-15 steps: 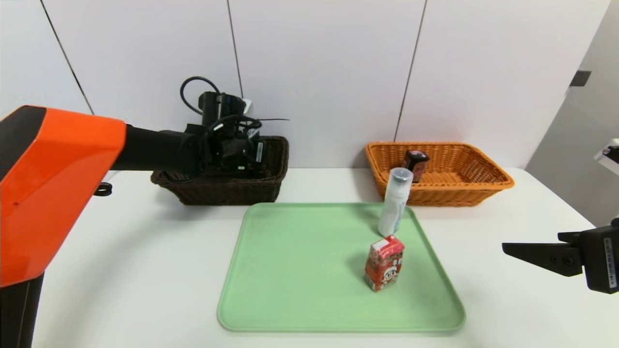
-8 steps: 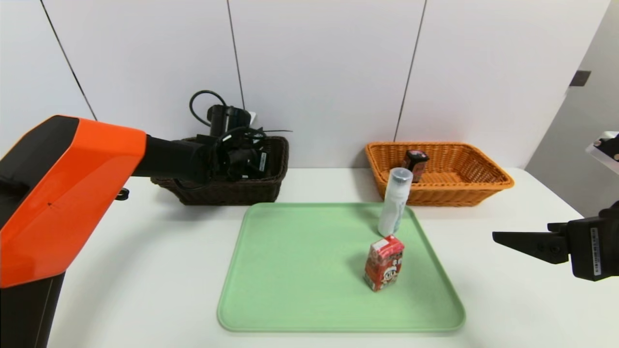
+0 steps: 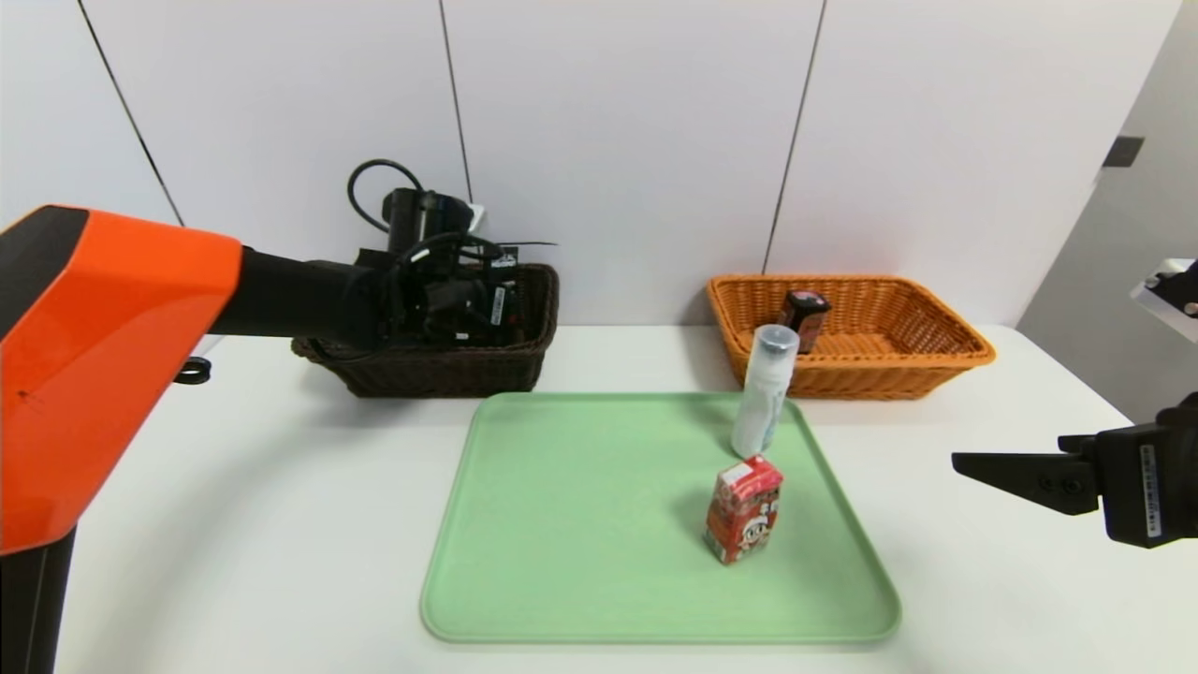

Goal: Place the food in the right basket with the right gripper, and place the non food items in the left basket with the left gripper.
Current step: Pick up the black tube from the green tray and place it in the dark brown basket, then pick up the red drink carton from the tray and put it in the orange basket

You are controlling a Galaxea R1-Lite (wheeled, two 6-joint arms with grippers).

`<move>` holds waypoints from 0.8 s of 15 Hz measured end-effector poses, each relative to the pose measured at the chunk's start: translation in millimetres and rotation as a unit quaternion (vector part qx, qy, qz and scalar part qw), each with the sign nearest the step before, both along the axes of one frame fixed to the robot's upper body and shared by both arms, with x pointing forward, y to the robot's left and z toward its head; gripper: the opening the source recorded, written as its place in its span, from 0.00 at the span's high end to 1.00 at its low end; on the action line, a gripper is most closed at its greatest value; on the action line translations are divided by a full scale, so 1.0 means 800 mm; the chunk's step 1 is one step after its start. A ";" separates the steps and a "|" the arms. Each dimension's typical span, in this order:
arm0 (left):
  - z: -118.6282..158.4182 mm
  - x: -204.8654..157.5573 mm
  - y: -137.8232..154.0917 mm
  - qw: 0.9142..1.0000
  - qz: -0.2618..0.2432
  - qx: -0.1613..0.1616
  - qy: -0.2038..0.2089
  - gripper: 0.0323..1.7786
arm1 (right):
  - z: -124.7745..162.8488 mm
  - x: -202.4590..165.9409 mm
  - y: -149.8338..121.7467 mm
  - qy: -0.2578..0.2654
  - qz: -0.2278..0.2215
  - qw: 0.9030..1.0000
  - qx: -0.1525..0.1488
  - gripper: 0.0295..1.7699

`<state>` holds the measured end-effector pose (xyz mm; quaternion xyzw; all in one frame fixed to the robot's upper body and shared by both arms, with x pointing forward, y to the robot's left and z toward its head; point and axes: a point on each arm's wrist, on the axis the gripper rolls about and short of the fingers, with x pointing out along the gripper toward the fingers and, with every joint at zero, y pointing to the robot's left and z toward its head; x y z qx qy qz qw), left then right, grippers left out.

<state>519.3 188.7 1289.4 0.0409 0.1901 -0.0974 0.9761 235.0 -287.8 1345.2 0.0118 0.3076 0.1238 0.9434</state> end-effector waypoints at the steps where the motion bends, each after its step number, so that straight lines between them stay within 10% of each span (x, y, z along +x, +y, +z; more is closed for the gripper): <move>1: 0.011 -0.006 0.003 1.000 0.001 -0.002 -0.007 0.24 | 0.000 0.000 0.000 -0.001 0.000 1.000 0.000 0.04; 12: 0.139 -0.121 0.035 0.995 -0.009 -0.032 -0.091 0.09 | -0.002 -0.008 -0.003 -0.004 -0.007 1.000 0.001 0.04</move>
